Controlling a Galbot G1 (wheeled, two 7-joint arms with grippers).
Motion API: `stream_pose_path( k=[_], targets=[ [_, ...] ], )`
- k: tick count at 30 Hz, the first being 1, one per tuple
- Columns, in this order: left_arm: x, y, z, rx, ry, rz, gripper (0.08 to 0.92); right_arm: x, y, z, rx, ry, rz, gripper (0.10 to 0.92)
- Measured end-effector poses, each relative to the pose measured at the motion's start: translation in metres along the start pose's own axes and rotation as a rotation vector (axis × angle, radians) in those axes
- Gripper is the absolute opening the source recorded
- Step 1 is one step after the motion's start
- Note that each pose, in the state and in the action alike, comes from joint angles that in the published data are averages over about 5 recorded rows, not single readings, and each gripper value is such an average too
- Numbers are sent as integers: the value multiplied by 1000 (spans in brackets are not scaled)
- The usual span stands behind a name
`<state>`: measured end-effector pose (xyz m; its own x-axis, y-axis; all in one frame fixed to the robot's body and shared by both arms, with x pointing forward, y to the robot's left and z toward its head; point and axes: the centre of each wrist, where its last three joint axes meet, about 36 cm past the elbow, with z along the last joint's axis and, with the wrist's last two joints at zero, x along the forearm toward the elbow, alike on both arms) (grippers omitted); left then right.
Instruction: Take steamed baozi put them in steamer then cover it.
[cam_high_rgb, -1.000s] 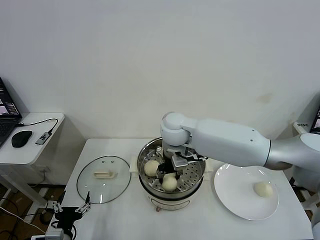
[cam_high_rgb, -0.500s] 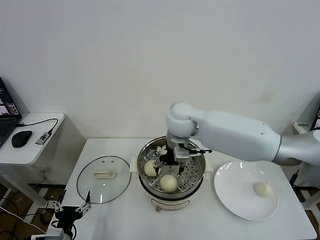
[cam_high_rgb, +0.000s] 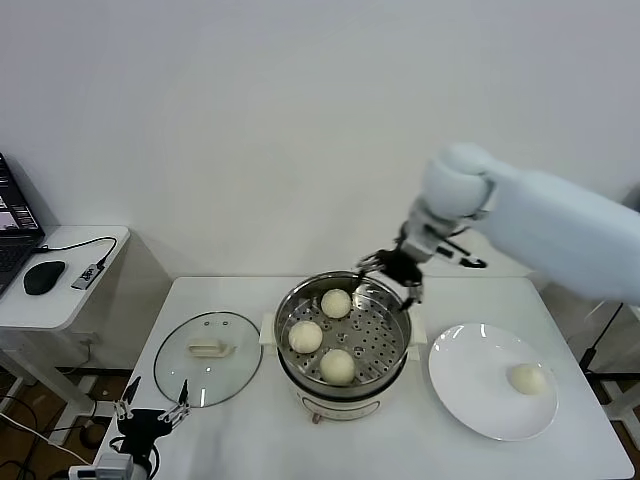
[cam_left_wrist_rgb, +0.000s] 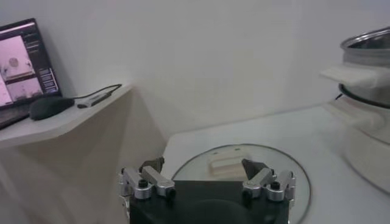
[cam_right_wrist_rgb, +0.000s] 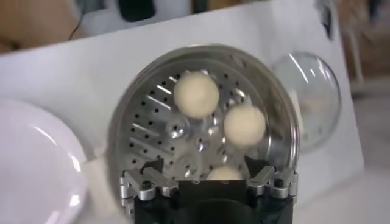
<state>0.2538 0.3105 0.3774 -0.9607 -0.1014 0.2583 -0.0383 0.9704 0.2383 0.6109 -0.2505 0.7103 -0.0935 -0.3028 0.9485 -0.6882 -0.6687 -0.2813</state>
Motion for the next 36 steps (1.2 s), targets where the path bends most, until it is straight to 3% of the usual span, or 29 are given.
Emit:
stream_pose_path(
  k=[8,16,26,36],
  targets=[
    [2,0,0,-4,15,19,823,3,87,62,-416,43,32,823],
    [4,-4,2,5,23,26,823,-18,152,96,-666,116,1,823],
    [2,-5,2,11,22,25,823,-58,205,125,-819,192,-62,823],
    [-1,-1,9,5,39,14,823,-94,230,147,-867,248,-102,823]
  ],
)
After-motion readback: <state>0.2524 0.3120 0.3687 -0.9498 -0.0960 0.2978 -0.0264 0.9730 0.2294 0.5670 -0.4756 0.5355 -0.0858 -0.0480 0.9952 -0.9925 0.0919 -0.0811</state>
